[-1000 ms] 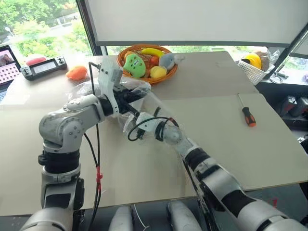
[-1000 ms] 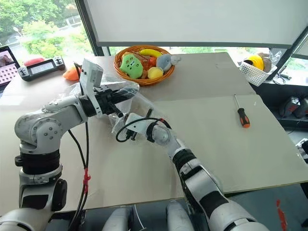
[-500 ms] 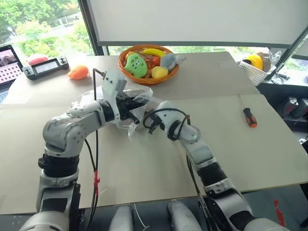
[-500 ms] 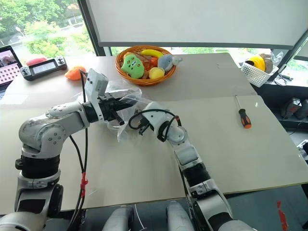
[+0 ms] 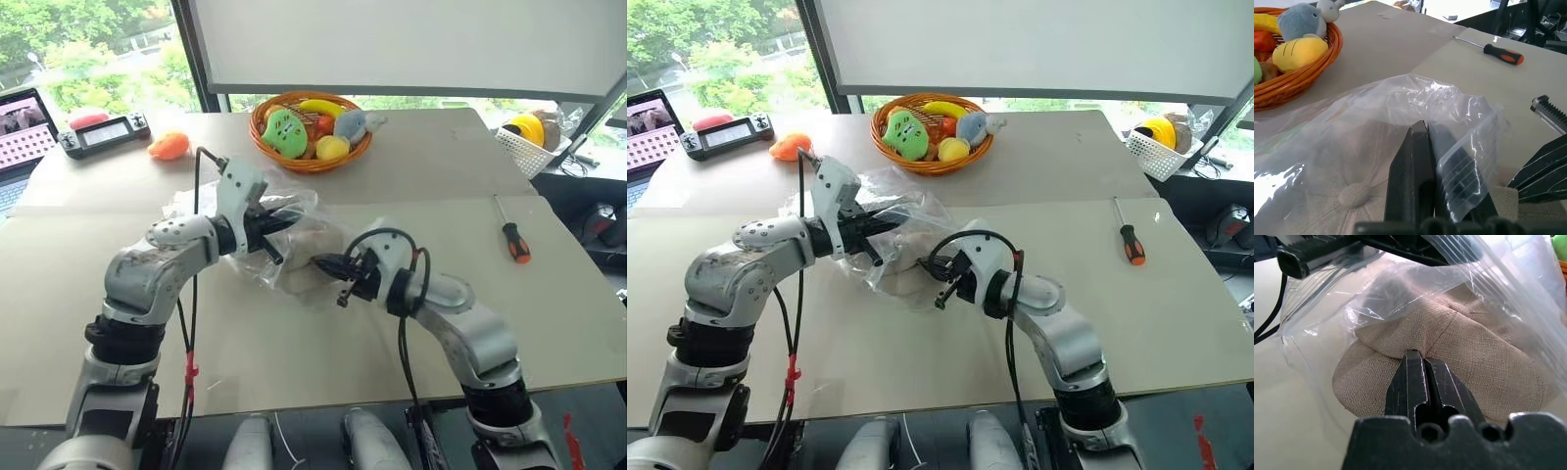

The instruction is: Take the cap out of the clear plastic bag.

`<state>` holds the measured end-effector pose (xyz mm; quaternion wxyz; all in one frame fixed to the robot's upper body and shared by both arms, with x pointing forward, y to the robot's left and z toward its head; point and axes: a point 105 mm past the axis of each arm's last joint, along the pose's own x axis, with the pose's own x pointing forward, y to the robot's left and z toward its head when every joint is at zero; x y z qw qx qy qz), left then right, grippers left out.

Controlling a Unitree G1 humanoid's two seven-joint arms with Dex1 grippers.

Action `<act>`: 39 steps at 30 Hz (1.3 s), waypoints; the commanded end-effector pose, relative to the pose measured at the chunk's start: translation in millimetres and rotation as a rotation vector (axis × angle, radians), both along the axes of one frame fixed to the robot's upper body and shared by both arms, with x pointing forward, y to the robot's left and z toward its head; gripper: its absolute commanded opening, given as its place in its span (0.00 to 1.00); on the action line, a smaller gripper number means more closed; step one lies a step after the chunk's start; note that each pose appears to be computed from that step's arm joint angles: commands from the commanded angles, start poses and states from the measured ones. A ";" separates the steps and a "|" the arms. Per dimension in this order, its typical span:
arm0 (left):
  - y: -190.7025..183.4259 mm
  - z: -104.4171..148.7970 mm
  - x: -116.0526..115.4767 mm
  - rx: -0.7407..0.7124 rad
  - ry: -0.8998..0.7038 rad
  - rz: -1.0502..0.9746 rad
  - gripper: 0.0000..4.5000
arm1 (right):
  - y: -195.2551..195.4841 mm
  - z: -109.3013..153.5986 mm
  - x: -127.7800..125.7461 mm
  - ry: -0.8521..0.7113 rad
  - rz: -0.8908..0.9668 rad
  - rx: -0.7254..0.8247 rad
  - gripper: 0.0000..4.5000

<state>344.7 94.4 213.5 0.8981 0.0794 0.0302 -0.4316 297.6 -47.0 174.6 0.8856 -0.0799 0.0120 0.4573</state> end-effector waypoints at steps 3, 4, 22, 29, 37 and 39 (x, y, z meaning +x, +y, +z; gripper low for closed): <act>-0.8 6.7 0.5 0.002 -0.047 -0.009 0.00 | -9.7 20.9 -13.2 -0.039 -0.014 0.029 0.02; -0.8 6.1 0.5 0.003 -0.047 -0.010 0.00 | -13.1 22.4 -15.6 -0.038 -0.018 0.027 0.02; -2.9 -2.8 1.5 0.012 -0.049 -0.027 0.00 | -61.4 96.5 -92.4 -0.002 0.270 0.188 0.02; -4.0 -7.6 -1.0 0.018 -0.062 -0.038 0.00 | -65.9 131.9 -102.9 -0.042 0.306 0.286 0.02; -2.6 -21.8 -11.2 0.154 -0.198 -0.115 0.00 | -105.2 207.7 -97.4 -0.250 0.203 0.519 0.02; 4.4 -36.3 -15.3 0.237 -0.245 -0.151 0.00 | -116.6 224.5 -98.8 -0.286 0.185 0.577 0.02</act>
